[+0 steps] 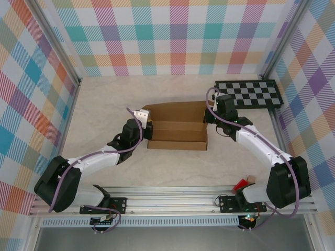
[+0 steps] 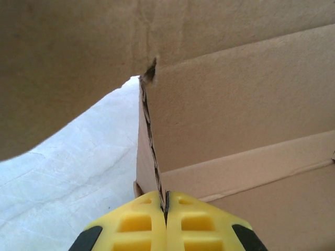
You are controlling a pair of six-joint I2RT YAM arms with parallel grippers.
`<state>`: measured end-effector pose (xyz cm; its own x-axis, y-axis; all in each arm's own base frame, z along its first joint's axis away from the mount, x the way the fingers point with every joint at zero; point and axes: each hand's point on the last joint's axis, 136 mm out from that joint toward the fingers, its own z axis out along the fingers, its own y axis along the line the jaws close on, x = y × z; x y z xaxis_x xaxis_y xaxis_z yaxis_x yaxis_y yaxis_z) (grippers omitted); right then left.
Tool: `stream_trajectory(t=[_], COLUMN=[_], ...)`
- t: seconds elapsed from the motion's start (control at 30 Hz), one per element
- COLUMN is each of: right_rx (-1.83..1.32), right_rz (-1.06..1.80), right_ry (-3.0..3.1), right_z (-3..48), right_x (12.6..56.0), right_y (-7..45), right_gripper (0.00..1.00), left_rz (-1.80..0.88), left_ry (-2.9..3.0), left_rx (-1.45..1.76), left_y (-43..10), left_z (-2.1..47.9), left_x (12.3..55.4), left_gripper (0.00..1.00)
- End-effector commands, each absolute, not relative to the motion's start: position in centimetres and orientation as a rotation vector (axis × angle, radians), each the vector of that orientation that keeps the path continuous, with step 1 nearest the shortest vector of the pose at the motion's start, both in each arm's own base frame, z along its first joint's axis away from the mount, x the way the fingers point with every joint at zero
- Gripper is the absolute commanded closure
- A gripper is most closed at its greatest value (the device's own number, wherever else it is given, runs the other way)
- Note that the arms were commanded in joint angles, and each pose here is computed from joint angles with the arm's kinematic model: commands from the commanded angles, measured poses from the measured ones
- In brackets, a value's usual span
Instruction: Fold the paper box
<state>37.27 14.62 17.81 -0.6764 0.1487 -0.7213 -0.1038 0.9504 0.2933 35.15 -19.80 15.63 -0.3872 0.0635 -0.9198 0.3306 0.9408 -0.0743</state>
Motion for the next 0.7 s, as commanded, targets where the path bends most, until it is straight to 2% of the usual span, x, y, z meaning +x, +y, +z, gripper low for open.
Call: stream_trajectory(t=[0.0,0.37,0.67], right_rx=[0.198,0.416,0.495], right_rz=[0.427,0.380,0.369], right_ry=[2.417,2.426,2.495], right_z=[13.9,10.8,8.1], right_x=[34.8,31.2,28.1], right_y=[13.9,11.8,12.3], right_gripper=[1.00,1.00,1.00], left_rz=[-0.321,-0.334,-0.340], left_ry=[1.995,2.026,2.095], left_rx=[0.281,0.263,0.230], left_y=[-19.6,-17.7,-16.6], left_z=[13.8,11.5,9.3], left_x=[34.2,31.0,28.7], left_gripper=[1.00,1.00,1.00])
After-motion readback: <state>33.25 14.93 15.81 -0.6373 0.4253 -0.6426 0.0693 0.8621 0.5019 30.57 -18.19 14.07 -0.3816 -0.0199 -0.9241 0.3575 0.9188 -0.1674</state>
